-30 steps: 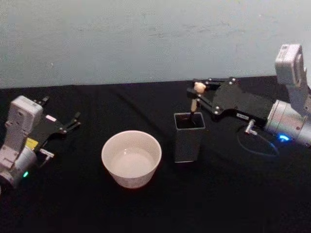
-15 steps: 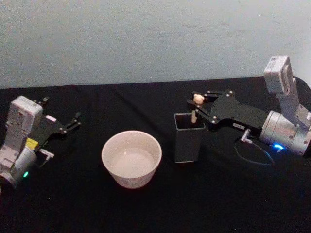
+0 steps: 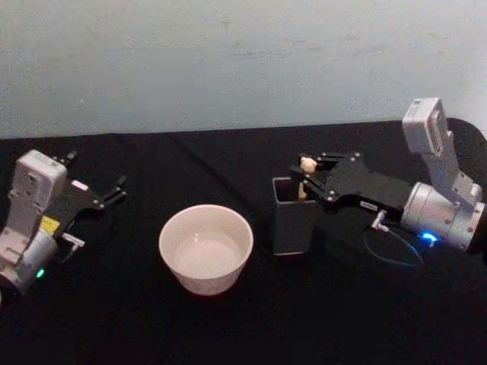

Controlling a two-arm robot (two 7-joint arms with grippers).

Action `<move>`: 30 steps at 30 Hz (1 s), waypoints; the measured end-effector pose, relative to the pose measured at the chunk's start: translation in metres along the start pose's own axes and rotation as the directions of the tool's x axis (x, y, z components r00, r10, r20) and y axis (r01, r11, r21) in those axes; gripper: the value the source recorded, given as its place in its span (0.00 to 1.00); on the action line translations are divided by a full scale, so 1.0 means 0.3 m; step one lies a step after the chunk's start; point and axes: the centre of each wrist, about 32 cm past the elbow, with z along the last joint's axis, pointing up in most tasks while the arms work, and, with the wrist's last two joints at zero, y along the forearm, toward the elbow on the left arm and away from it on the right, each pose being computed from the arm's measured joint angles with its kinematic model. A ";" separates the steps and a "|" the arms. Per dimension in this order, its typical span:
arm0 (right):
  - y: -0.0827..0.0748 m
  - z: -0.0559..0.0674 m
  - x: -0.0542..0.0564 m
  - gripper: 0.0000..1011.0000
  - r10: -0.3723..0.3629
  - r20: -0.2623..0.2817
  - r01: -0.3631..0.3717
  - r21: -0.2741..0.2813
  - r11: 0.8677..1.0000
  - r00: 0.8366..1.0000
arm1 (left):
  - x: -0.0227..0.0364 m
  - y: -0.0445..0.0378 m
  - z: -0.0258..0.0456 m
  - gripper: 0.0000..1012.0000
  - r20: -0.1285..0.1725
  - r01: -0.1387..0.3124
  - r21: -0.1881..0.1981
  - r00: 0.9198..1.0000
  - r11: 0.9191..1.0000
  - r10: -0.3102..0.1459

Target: Pick up the stirring spoon with one hand, stir inside the cup, then place it back in its original position.

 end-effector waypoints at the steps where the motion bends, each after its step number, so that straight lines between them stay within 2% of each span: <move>1: 0.001 -0.001 0.000 0.21 -0.001 -0.001 0.001 0.000 1.000 1.000 | 0.000 0.000 0.000 0.99 0.000 0.000 0.000 1.000 1.000 0.000; 11: 0.007 -0.018 -0.002 0.21 -0.014 -0.020 0.014 -0.016 1.000 1.000 | 0.000 0.000 0.000 0.99 0.000 0.000 0.000 1.000 1.000 0.000; 26: 0.007 -0.016 0.000 0.21 -0.014 -0.018 0.014 -0.014 1.000 1.000 | 0.000 0.000 0.000 0.99 0.000 0.000 0.000 1.000 1.000 0.000; 30: 0.006 -0.015 0.000 0.32 -0.014 -0.017 0.014 -0.013 1.000 1.000 | 0.000 0.000 0.000 0.99 0.000 0.000 0.000 1.000 1.000 0.000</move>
